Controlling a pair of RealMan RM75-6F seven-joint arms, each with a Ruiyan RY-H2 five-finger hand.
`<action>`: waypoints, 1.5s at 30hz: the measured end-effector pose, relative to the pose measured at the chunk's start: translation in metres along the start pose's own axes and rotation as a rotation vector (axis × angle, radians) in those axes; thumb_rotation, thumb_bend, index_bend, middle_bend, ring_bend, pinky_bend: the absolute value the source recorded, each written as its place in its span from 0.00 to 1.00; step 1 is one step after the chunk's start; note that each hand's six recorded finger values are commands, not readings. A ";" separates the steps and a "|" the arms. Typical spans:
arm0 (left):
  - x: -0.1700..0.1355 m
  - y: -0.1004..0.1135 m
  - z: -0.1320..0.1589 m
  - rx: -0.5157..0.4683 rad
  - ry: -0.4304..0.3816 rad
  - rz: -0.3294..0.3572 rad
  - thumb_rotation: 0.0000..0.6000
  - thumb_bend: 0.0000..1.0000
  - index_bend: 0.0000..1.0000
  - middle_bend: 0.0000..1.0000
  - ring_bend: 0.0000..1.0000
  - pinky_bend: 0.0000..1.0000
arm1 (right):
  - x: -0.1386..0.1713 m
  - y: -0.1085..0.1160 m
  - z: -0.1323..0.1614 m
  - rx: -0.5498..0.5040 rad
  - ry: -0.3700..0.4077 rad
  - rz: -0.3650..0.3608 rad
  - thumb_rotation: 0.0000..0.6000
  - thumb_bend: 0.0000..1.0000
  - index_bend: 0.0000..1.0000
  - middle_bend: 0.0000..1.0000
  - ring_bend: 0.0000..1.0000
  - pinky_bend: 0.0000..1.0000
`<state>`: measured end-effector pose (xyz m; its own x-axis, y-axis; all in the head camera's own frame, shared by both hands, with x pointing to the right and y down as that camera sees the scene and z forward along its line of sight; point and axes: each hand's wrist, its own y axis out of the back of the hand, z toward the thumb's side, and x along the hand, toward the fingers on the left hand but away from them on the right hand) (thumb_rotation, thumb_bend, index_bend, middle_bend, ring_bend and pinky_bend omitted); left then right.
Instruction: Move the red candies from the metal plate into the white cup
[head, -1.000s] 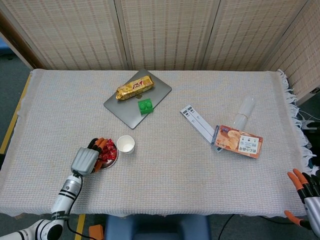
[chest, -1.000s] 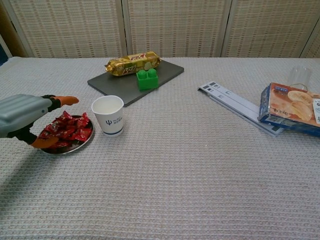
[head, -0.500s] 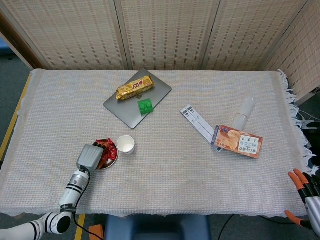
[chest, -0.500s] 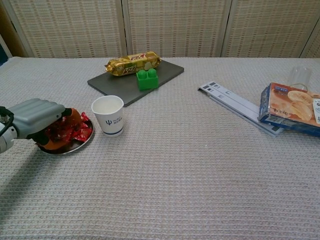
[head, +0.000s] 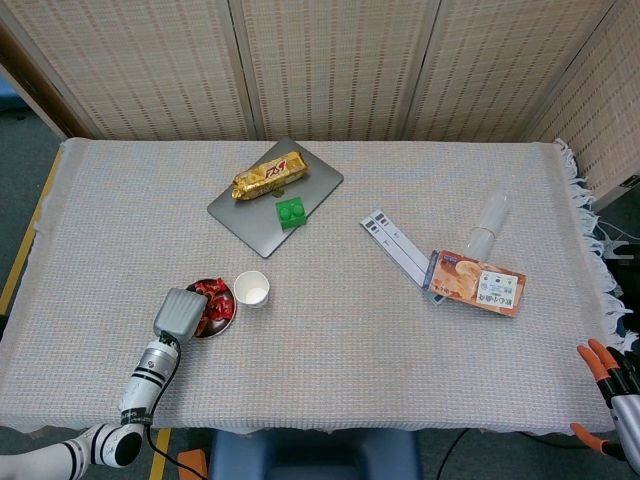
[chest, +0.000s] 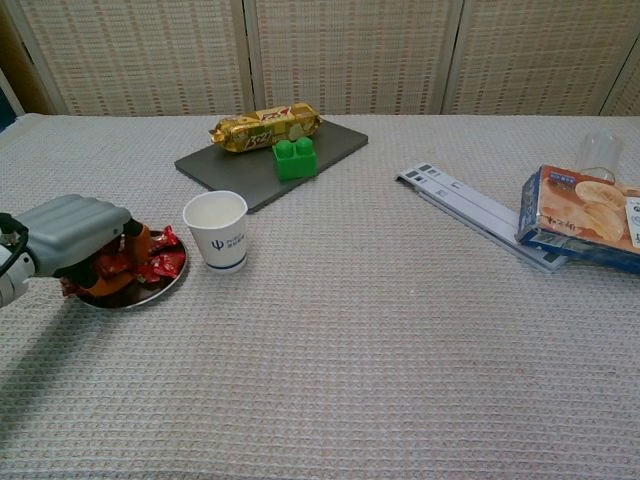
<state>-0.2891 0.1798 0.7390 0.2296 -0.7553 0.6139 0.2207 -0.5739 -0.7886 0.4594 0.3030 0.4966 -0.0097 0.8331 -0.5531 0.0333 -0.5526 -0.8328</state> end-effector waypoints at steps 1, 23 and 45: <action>0.000 0.000 0.000 0.002 0.000 0.003 1.00 0.45 0.53 0.49 0.43 0.92 | 0.000 0.000 0.000 0.000 0.000 0.000 1.00 0.04 0.00 0.00 0.00 0.00; -0.001 0.009 -0.002 0.023 0.001 0.077 1.00 0.64 0.73 0.72 0.61 1.00 | 0.002 0.000 0.000 0.000 0.000 -0.002 1.00 0.04 0.00 0.00 0.00 0.00; -0.008 0.075 0.016 -0.031 -0.055 0.171 1.00 0.66 0.73 0.73 0.62 1.00 | 0.001 0.001 -0.002 -0.004 -0.004 0.003 1.00 0.04 0.00 0.00 0.00 0.00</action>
<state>-0.2596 0.1476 0.6754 0.3127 -0.8247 0.4712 0.1450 -0.4488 -0.8818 0.4613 0.3031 0.4958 -0.0139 0.8311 -0.5559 0.0372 -0.5551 -0.8309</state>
